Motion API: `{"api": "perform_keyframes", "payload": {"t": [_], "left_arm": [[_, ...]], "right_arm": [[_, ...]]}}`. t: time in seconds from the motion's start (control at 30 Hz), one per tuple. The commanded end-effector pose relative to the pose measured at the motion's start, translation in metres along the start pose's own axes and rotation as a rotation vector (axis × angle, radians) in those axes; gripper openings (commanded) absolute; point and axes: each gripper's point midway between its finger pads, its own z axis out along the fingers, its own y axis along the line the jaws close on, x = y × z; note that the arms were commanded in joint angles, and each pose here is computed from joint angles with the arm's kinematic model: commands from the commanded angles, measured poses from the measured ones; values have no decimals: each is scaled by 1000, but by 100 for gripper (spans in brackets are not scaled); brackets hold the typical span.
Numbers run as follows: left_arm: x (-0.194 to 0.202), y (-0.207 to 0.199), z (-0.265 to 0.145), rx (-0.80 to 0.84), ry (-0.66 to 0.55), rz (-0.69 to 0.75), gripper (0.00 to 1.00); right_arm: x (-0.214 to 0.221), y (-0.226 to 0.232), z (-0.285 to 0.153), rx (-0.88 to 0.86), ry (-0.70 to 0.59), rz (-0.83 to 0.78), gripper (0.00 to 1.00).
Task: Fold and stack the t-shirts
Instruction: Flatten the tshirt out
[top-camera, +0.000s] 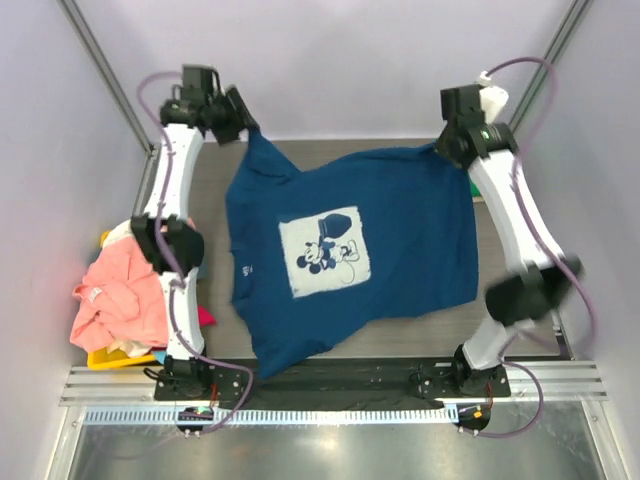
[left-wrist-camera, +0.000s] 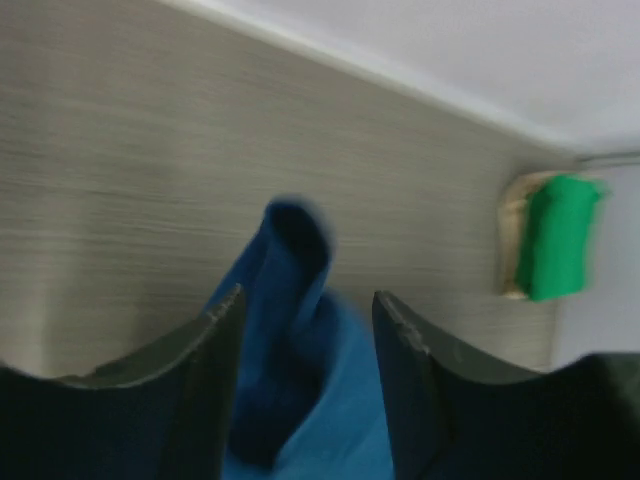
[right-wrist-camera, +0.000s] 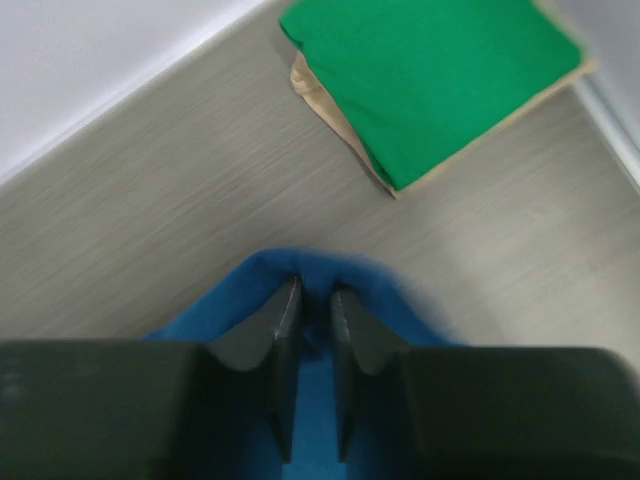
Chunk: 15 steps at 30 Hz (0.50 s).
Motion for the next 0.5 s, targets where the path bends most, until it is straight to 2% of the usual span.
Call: {"api": "perform_keyframes", "payload": {"t": [0.0, 0.03, 0.1, 0.13, 0.17, 0.2, 0.27, 0.47], "left_arm": [[37, 53, 55, -9, 244, -173, 66], [41, 58, 61, -37, 244, -142, 83], [53, 65, 65, -93, 243, -80, 88], [40, 47, 50, -53, 172, -30, 94], [56, 58, 53, -86, 205, -33, 95], [54, 59, 49, -97, 185, -21, 95], [53, 57, 28, -106, 156, 15, 95], [117, 62, 22, -172, 213, 108, 93]], "right_arm": [[31, 34, 84, -90, 236, -30, 28], [51, 40, 94, -82, 297, -67, 60], [73, 42, 105, -75, 331, -106, 72], [72, 50, 106, -116, 304, -102, 88], [67, 51, 96, -144, 283, -87, 93], [86, 43, 98, -130, 317, -98, 98], [91, 40, 92, -144, 319, -88, 98], [138, 18, 73, -182, 379, -72, 99]]}}
